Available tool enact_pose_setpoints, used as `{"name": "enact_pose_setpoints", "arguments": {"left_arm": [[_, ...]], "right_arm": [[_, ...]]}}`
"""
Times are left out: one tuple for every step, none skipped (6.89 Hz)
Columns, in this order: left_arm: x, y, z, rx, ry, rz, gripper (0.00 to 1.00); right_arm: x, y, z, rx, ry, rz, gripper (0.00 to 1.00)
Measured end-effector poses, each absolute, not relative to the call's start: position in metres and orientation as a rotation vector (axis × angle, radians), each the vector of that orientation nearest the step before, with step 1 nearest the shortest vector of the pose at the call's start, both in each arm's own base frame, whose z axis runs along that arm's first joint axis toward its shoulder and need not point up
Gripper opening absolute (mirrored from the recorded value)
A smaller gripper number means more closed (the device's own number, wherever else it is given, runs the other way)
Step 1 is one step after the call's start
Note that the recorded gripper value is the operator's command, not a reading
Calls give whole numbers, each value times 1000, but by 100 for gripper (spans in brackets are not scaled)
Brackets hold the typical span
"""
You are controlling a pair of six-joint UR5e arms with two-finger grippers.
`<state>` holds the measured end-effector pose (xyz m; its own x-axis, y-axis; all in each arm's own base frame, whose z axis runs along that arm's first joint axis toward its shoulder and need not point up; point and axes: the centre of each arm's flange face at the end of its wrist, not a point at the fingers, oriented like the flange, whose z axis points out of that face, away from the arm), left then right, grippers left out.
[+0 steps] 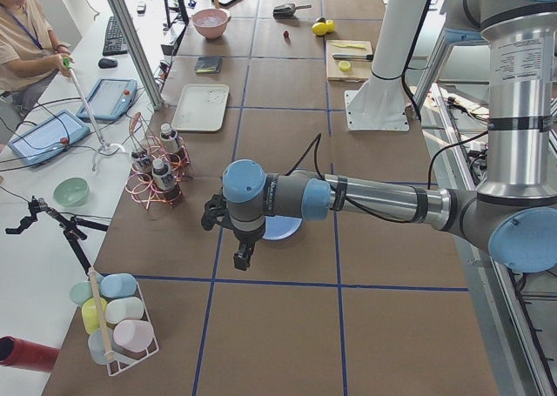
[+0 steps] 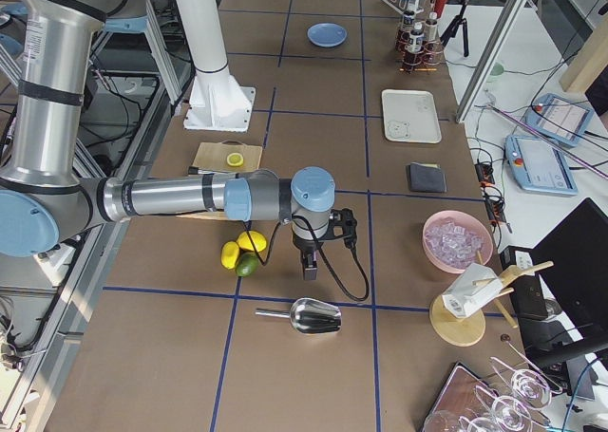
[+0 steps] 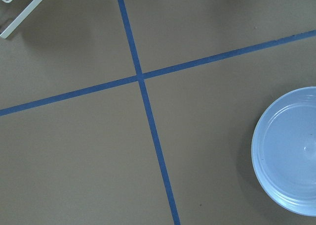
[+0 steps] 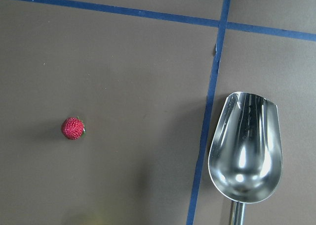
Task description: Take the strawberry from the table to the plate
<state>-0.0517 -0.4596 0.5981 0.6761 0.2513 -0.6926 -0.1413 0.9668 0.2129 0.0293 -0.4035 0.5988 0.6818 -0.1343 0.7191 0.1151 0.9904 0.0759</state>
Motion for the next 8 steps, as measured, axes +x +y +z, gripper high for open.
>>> {"name": "enact_pose_setpoints", "arguments": {"left_arm": [[-52,-457,601,149,799,222,100],[-53,-451,605,154,797,223,100],[-54,-448,607,160,794,225,100],[-54,-447,607,163,790,226,100],[-53,-447,606,165,791,226,100],[-52,-448,606,166,801,226,100],[-51,-450,609,166,815,226,100],[-48,-452,611,177,833,235,100]], "right_arm": [[29,-404,598,20,-815,-130,100],[28,-404,598,12,-818,-108,100],[28,-404,597,0,-819,-73,100],[28,-405,595,-12,-820,-33,100],[28,-406,592,-14,-818,-13,100],[28,-407,590,-11,-815,-9,100],[28,-407,589,-10,-815,-10,100],[27,-407,588,-10,-817,-8,100]]}}
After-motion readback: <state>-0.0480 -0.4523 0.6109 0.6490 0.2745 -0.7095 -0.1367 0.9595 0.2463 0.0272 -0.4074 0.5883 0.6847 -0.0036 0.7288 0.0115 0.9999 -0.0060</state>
